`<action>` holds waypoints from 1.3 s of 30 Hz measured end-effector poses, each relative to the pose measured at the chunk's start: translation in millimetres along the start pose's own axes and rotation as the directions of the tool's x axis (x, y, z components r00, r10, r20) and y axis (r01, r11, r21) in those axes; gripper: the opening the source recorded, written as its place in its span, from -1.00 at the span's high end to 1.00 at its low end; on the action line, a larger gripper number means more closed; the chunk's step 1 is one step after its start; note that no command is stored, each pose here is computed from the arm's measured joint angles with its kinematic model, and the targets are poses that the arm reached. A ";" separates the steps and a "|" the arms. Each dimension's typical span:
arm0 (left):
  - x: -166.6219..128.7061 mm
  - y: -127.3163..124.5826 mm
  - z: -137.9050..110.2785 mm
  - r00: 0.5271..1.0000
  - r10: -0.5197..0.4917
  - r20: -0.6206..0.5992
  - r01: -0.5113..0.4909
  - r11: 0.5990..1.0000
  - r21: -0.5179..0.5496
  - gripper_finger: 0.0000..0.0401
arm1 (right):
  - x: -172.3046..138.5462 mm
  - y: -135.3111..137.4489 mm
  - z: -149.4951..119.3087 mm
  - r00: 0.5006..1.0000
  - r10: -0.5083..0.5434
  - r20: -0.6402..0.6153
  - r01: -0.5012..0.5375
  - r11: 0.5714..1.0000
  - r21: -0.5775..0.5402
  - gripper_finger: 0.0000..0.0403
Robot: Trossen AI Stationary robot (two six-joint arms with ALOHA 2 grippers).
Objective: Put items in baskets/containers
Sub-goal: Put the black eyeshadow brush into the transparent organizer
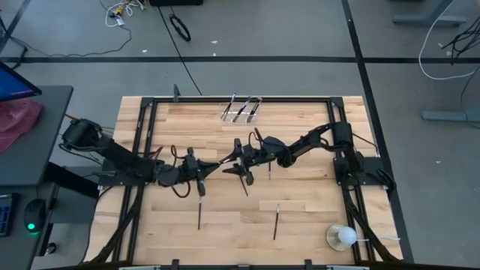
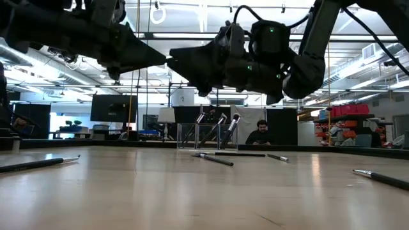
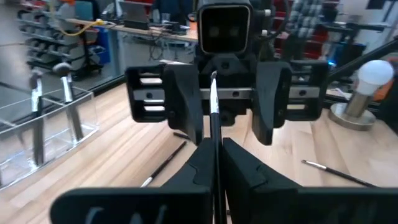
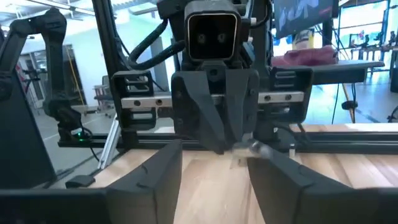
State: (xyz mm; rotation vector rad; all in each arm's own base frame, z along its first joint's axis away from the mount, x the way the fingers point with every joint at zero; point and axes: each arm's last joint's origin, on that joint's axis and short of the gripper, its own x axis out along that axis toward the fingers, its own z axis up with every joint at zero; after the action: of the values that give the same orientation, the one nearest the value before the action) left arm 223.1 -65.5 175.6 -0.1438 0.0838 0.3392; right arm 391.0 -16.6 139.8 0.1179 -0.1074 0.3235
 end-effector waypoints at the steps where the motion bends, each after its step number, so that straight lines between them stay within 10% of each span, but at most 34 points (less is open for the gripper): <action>1: 0.9 1.0 0.3 1.000 -0.004 -0.001 0.004 1.000 -0.001 0.91 | 0.0 0.2 1.5 1.000 0.000 0.002 0.000 1.000 0.001 0.11; 16: 1.5 1.4 1.0 1.000 -0.008 0.003 0.007 1.000 0.011 0.87 | -0.3 -0.4 4.0 0.999 -0.013 -0.032 0.014 1.000 0.014 0.94; 23: 3.5 5.2 -2.4 0.999 0.024 -0.031 -0.022 0.999 0.043 0.46 | -13.9 -7.4 49.7 0.981 -0.084 -0.177 0.086 0.996 0.001 0.95; 39: 7.7 19.6 -16.8 0.980 0.110 -0.164 -0.108 0.994 0.025 -0.11 | -93.8 -64.1 133.2 0.673 -0.584 -0.454 0.610 0.785 -0.107 1.00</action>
State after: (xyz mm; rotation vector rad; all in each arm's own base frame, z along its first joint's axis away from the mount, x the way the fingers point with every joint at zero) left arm 222.8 -47.2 155.7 -0.1520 0.2594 0.4358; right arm 311.8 -123.7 253.4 0.1193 0.4239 -0.3212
